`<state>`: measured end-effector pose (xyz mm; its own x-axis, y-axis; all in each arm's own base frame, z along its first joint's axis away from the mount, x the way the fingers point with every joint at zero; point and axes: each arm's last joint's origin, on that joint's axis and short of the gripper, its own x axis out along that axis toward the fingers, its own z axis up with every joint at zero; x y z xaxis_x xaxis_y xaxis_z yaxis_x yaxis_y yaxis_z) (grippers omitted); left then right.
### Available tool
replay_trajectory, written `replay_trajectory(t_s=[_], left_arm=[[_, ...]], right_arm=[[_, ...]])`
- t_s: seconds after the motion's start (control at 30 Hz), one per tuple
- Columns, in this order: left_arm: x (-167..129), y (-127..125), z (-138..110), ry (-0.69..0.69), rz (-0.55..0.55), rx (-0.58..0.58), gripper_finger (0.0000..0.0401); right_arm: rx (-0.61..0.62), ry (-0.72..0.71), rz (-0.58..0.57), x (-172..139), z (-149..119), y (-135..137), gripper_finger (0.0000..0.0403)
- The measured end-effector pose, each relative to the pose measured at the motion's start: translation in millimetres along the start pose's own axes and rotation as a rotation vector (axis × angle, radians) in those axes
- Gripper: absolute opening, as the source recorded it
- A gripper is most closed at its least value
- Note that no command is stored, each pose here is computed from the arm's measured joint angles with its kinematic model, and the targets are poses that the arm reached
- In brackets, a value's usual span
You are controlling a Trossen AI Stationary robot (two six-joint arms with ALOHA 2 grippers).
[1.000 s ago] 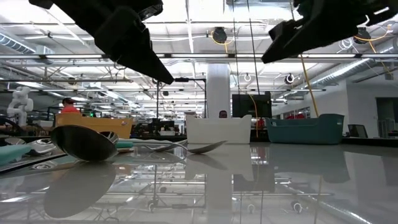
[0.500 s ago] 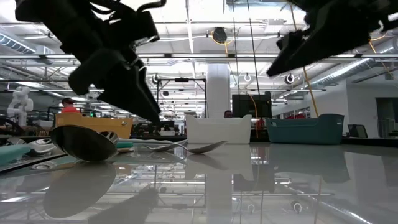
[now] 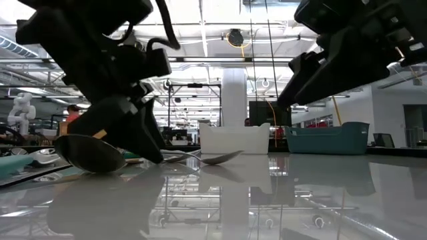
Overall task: Sort silverware by color (type)
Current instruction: Put the blue patterned spoon into the blue bin
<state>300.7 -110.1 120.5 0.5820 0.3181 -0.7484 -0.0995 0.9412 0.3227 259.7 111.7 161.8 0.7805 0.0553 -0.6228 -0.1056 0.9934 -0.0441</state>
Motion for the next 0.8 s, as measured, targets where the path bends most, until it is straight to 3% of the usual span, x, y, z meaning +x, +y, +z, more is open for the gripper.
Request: replay_trajectory(t_s=[0.27,0.8], left_arm=[[0,2,2,-0.014,0.021,0.018,0.0132],[11,4,1,0.001,0.007,0.102,0.0069]], right_arm=[[0.016,-0.003,0.0,0,0,0,0.0235],[0.025,-0.004,0.005,-1,0,2,0.0235]])
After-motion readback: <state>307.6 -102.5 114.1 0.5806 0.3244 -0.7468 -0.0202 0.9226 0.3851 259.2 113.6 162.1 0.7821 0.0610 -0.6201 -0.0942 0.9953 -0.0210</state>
